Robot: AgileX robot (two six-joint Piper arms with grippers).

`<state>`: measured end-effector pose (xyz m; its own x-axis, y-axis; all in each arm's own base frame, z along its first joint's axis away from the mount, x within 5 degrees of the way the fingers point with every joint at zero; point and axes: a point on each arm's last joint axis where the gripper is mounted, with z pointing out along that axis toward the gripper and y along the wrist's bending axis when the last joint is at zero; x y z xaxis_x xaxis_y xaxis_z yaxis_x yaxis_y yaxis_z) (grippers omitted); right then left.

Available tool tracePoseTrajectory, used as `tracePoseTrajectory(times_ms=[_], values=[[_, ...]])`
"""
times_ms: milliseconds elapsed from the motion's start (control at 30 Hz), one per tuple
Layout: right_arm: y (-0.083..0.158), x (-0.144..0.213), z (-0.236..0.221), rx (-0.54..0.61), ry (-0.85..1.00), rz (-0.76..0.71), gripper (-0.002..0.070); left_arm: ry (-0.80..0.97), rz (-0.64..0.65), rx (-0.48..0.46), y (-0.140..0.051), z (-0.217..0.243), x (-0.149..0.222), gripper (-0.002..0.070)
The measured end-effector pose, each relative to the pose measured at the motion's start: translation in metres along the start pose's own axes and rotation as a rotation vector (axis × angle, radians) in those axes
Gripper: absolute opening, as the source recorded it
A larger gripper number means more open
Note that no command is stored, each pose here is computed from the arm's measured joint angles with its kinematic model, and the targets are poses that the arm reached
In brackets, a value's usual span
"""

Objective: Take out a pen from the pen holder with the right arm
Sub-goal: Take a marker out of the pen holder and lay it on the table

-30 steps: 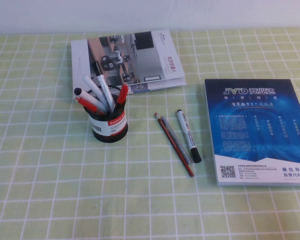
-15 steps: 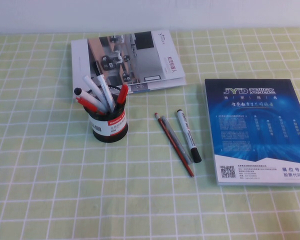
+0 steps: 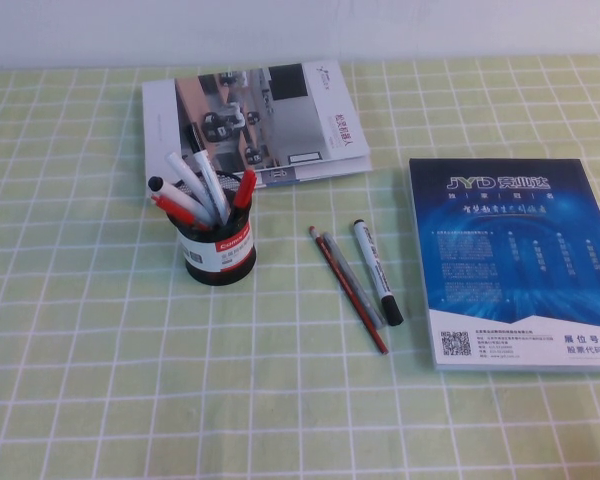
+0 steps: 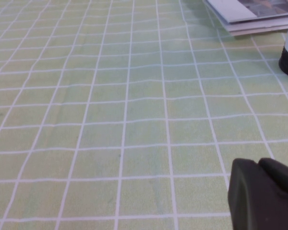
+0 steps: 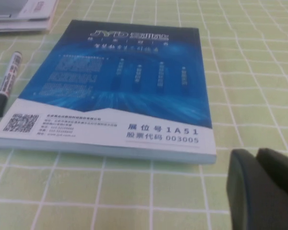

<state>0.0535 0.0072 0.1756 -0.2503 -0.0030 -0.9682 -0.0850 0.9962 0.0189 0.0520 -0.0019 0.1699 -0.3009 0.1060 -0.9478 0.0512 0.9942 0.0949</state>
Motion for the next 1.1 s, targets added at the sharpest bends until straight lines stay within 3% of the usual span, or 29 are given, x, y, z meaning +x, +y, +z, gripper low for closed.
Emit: tracePoseTrajectory(times_ms=[367,1100], values=[[0.0059,0.0038,-0.0003,-0.062,0.047,0.135,-0.0012,0.0,0.0,0.0,0.0,0.0,0.0,-0.0005],[0.0065,0.0037,-0.0003,-0.068,0.046,0.151,-0.0012,0.0,0.0,0.0,0.0,0.0,0.0,-0.0005]])
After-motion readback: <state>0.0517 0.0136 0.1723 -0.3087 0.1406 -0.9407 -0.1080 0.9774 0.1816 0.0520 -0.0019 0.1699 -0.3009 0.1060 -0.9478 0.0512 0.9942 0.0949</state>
